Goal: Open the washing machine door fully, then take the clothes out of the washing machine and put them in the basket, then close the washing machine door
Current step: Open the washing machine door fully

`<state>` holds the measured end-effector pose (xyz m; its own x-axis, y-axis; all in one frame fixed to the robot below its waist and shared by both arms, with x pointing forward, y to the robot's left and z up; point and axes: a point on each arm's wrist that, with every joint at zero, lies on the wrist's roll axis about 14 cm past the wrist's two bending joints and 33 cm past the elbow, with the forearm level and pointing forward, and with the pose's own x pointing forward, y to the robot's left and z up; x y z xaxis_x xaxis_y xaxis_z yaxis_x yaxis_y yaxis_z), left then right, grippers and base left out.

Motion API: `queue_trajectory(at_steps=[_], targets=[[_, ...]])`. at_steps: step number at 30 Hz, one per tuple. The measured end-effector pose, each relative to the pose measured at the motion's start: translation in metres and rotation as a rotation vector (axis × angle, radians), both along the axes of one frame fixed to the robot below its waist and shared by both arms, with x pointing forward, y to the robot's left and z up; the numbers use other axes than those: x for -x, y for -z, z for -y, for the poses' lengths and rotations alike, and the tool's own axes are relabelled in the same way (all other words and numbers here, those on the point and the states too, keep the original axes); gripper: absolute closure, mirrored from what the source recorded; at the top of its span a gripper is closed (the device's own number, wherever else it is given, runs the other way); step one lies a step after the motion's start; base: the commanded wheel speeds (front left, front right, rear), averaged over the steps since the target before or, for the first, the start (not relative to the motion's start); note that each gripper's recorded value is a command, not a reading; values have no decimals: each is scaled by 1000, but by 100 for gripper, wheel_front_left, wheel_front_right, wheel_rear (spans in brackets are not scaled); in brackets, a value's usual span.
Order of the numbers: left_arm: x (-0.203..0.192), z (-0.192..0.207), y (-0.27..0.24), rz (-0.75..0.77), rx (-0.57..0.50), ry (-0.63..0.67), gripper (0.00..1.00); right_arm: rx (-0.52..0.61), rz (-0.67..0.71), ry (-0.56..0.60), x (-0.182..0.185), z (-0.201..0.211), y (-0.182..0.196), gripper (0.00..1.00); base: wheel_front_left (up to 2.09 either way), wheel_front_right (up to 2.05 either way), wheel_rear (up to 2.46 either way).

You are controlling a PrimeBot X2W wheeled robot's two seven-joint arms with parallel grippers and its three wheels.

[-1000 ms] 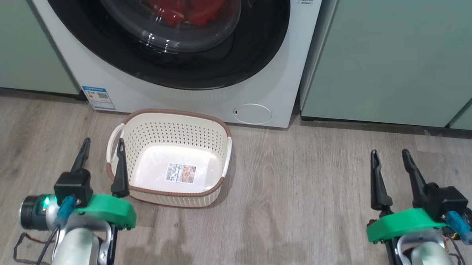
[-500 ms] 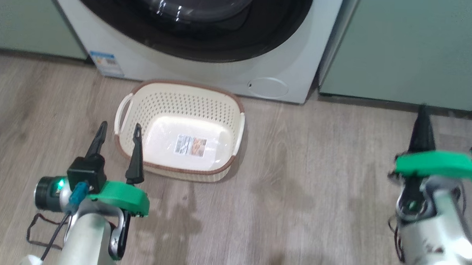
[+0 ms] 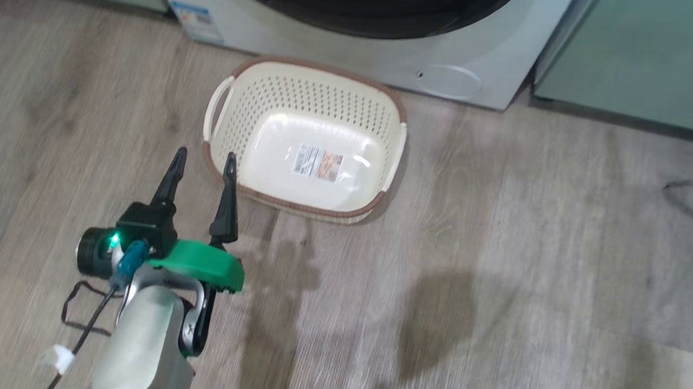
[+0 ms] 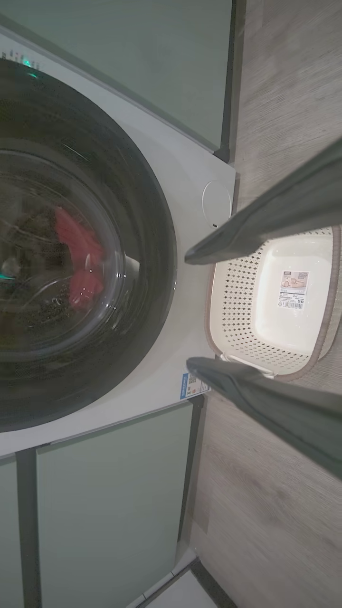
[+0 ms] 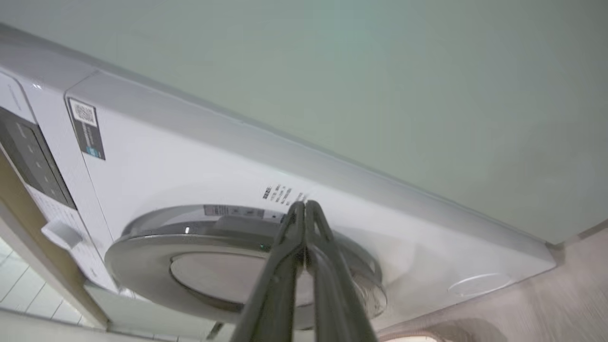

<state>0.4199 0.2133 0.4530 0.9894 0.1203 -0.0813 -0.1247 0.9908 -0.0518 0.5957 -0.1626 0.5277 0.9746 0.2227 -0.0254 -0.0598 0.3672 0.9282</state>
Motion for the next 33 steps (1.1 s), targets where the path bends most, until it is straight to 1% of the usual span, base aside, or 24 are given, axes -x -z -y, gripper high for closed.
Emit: queue_trajectory(at_steps=[3,5,9,11,18,22,33], targets=[[-2,-5,8,-22,6,-18,0,39,-2,-110,-19,-11,-7,100,0,0,0],[-3,-5,14,-36,5,-20,0,44,-7,-182,-29,-24,-10,100,0,0,0],[-4,-9,23,-60,14,-37,0,88,-39,-330,-40,-50,-5,100,0,0,0],[-7,-9,26,-67,12,-37,0,118,-52,-378,-46,-58,-2,100,0,0,0],[-19,-9,28,-67,2,-37,0,145,-35,-475,-70,-79,-14,100,0,0,0],[-22,-10,34,-78,1,-42,0,159,-45,-522,-79,-90,-9,100,0,0,0],[-30,-12,44,-100,-4,-48,0,142,-42,-569,-101,-111,0,100,0,0,0]])
